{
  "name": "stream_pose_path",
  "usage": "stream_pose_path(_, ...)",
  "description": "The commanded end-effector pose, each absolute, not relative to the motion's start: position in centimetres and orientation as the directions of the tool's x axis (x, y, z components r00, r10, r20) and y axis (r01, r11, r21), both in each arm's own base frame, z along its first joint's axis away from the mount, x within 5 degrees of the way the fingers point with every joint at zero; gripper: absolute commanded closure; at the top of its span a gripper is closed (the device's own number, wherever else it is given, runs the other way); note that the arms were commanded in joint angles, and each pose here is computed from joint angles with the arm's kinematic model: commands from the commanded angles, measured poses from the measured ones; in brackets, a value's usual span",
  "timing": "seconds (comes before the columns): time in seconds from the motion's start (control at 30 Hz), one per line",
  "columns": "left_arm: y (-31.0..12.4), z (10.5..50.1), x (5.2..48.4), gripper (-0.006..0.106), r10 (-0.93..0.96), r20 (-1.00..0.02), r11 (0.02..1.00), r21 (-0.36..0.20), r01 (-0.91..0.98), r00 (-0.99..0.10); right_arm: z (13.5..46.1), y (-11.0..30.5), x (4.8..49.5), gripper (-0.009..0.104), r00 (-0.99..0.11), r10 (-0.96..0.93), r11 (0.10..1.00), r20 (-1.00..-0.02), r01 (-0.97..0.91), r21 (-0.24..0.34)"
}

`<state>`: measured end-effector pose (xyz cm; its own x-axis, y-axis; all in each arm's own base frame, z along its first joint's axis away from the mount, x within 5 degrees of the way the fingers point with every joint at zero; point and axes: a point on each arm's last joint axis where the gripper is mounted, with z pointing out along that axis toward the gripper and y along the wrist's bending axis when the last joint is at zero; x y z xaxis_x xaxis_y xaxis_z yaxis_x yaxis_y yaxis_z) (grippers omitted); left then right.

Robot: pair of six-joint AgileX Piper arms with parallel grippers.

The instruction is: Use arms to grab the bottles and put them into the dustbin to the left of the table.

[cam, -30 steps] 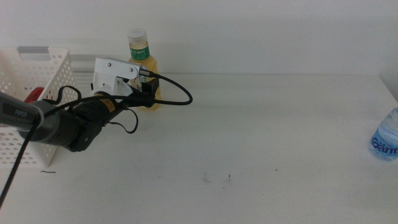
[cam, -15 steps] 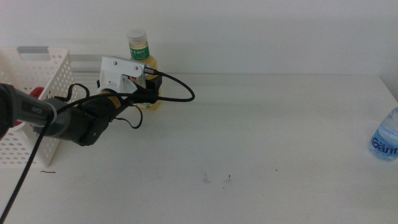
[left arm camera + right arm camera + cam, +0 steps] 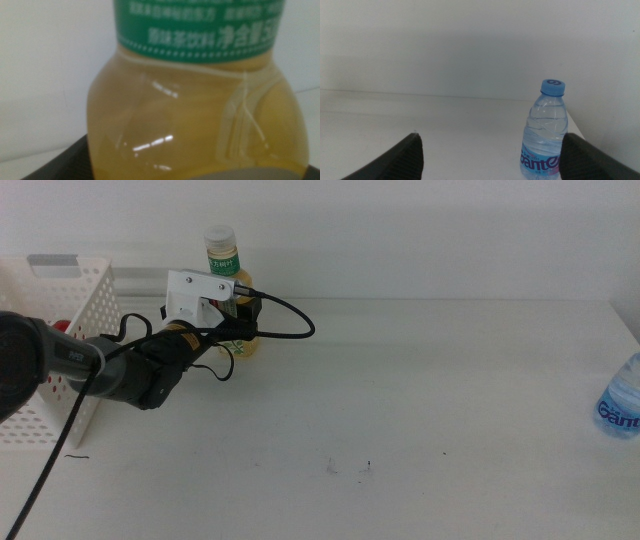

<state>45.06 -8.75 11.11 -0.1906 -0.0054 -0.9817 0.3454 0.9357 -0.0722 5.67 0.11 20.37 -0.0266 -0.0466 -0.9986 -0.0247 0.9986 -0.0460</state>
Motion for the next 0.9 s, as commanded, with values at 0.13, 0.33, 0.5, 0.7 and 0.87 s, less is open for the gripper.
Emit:
stream_pose_path(0.13,-8.3,11.3,45.5,0.007,-0.043,-0.989,0.948,-0.085,0.305,-0.140,20.3,0.1,5.6,0.002,-0.019,-0.057,0.998,-0.998,-0.018,-0.056)
stream_pose_path(0.33,-8.6,11.0,45.6,0.017,-0.047,-0.990,0.941,-0.088,0.325,-0.133,20.3,0.1,5.6,0.002,-0.019,-0.057,0.998,-0.998,-0.018,-0.056)
stream_pose_path(0.5,-8.8,11.2,45.5,0.046,-0.026,-0.992,0.930,-0.068,0.362,-0.121,20.3,0.1,5.6,0.002,-0.019,-0.057,0.998,-0.998,-0.018,-0.056)
stream_pose_path(0.7,-8.8,12.8,44.5,0.073,-0.019,-0.991,0.926,-0.068,0.372,-0.134,20.3,0.1,5.6,0.002,-0.019,-0.057,0.998,-0.998,-0.018,-0.056)
stream_pose_path(0.87,-8.5,14.8,42.8,0.075,-0.010,-0.989,0.930,-0.063,0.362,-0.147,20.3,0.1,5.6,0.002,-0.019,-0.057,0.998,-0.998,-0.018,-0.056)
